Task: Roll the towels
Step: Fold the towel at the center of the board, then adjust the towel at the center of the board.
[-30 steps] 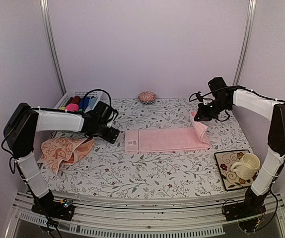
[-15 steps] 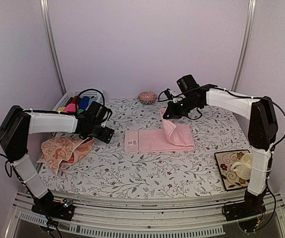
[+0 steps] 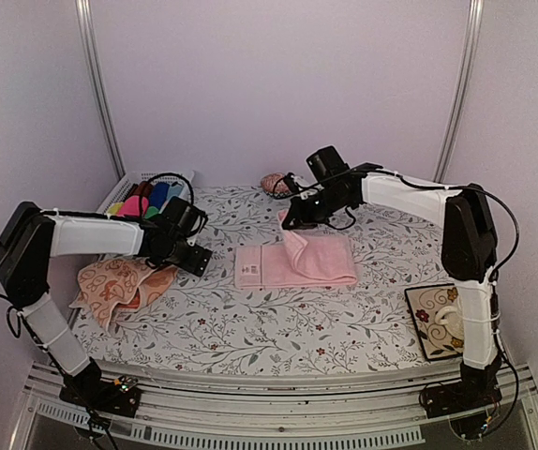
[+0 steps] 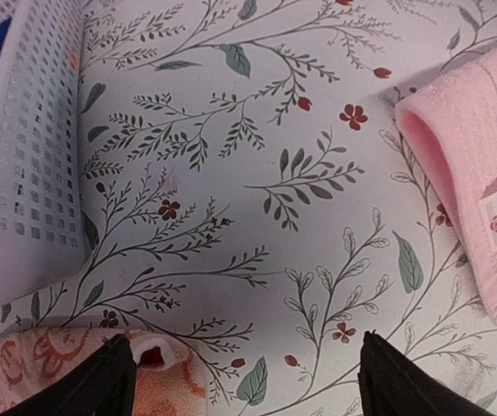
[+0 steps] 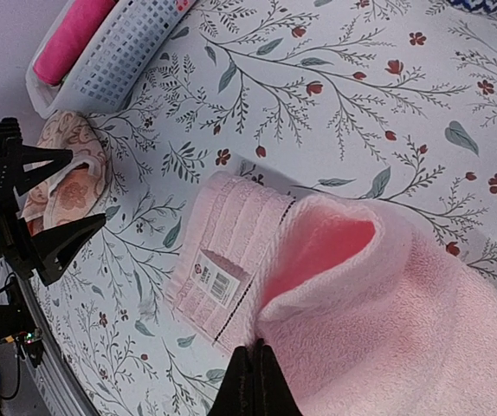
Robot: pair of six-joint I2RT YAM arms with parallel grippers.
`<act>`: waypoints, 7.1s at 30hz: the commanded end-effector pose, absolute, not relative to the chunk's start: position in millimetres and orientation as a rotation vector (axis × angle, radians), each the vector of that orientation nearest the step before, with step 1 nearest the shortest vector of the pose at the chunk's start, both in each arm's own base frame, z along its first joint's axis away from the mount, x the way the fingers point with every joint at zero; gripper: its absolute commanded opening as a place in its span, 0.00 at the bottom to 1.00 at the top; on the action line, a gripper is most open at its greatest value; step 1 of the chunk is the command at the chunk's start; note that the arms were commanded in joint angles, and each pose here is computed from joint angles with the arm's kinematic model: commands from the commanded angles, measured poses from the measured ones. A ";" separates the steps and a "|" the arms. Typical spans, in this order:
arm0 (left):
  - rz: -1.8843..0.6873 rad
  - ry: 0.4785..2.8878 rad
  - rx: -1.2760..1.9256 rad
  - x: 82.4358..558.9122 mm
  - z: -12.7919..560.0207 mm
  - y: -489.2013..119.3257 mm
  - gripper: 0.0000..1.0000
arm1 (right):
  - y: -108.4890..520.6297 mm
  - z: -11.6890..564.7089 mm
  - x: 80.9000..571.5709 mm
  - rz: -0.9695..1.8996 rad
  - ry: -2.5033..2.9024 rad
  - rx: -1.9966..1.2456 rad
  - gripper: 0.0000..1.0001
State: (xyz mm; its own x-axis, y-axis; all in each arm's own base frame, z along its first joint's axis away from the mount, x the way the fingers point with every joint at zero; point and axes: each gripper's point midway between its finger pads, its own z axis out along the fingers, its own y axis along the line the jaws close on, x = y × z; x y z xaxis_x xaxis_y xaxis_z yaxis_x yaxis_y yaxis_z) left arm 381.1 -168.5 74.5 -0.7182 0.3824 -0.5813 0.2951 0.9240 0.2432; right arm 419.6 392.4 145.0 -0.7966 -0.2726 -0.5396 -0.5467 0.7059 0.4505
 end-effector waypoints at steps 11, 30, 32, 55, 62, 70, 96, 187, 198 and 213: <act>0.172 2.407 0.449 378.8 80.8 -160.7 0.89 | 436.5 140.5 416.4 0.932 2.430 -0.698 0.02; 0.162 2.408 0.456 381.6 81.0 -163.6 0.90 | 458.4 122.8 404.0 0.968 2.442 -0.757 0.02; 0.157 2.410 0.458 381.7 80.5 -164.4 0.89 | 459.1 119.6 406.0 0.957 2.441 -0.752 0.02; 0.169 2.416 0.451 376.7 79.9 -159.9 0.90 | 492.3 119.2 381.7 1.089 2.341 -0.914 0.37; 0.164 2.416 0.441 383.6 83.1 -164.8 0.90 | 480.2 163.2 388.3 1.005 2.252 -0.924 0.45; -0.100 2.320 0.418 422.7 122.9 -216.9 0.90 | 433.2 138.5 421.0 0.792 2.377 -0.787 0.45; -0.617 2.406 0.539 467.4 74.9 -312.8 0.76 | 236.9 136.9 444.8 0.614 2.480 -0.395 0.58; -0.572 2.580 0.319 471.6 63.9 -287.0 0.16 | 246.0 110.5 437.8 0.685 2.542 -0.427 0.63; -0.528 2.512 0.353 483.9 85.6 -286.4 0.28 | 251.0 101.3 427.3 0.735 2.578 -0.477 0.63; -0.983 2.445 0.749 397.8 96.0 -352.9 0.16 | 282.4 94.1 427.4 1.243 2.429 -0.496 0.53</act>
State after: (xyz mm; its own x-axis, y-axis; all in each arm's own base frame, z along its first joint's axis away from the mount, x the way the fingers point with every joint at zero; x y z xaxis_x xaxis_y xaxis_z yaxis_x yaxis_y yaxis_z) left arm 425.4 -342.6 114.6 -0.7706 0.2503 -0.5861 0.5659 0.6917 -0.4486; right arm 420.2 272.3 90.6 -0.8720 -0.1728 -0.4580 -0.4424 0.6786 0.5863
